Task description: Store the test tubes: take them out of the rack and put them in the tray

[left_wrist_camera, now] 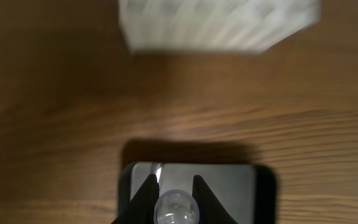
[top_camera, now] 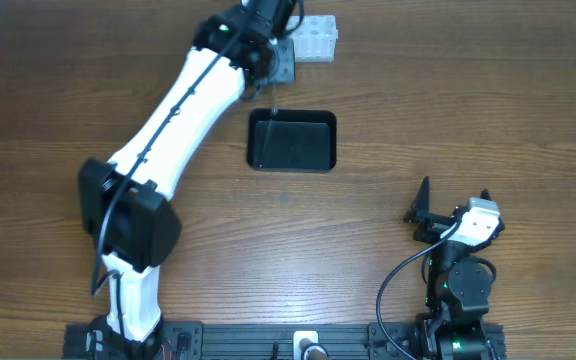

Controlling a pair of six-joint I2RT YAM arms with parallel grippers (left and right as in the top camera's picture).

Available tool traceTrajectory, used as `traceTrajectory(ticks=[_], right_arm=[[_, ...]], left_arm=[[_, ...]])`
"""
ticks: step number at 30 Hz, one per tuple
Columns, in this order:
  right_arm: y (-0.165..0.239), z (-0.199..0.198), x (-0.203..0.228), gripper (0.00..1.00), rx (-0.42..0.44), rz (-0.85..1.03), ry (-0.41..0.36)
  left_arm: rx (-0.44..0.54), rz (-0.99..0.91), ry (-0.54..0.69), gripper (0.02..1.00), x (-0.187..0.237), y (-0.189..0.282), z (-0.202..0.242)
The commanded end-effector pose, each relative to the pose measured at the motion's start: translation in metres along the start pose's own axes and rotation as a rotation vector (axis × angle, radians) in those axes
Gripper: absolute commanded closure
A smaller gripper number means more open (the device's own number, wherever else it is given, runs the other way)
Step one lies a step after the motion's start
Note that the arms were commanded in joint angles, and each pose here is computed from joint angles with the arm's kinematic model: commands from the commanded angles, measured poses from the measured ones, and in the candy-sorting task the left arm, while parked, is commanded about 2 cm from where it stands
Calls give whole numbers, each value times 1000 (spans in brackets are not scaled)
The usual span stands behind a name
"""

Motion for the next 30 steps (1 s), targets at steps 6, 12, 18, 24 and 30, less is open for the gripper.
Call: traceTrajectory(ticks=[6,12,18,24,30], right_arm=[[0,0,1,7,2,-1,-5],[0,0,1,7,2,0,-5],[0,0,1,7,2,-1,-5],[0,0,1,7,2,-1,-5],[0,0,1,9,2,-1,-5]], left_arm=[[-130,79,22,978,32,-49,3],[-147,107,16,978,40,-69,5],[-151,128,6,976,49,-88,1],[-137,131,-2,976,52,-90,-5],[-142,146,-13,969,58,-90,-7]])
Point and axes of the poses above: each gripper's point midway between its finger pads, its own y axis back along the fingers, its own z axis along the line the jaws close on, x = y × z, the point moved 1 cm from there along y, back along the fingers, and after that the axes turned 1 degree about y, right-handed, at the moved point
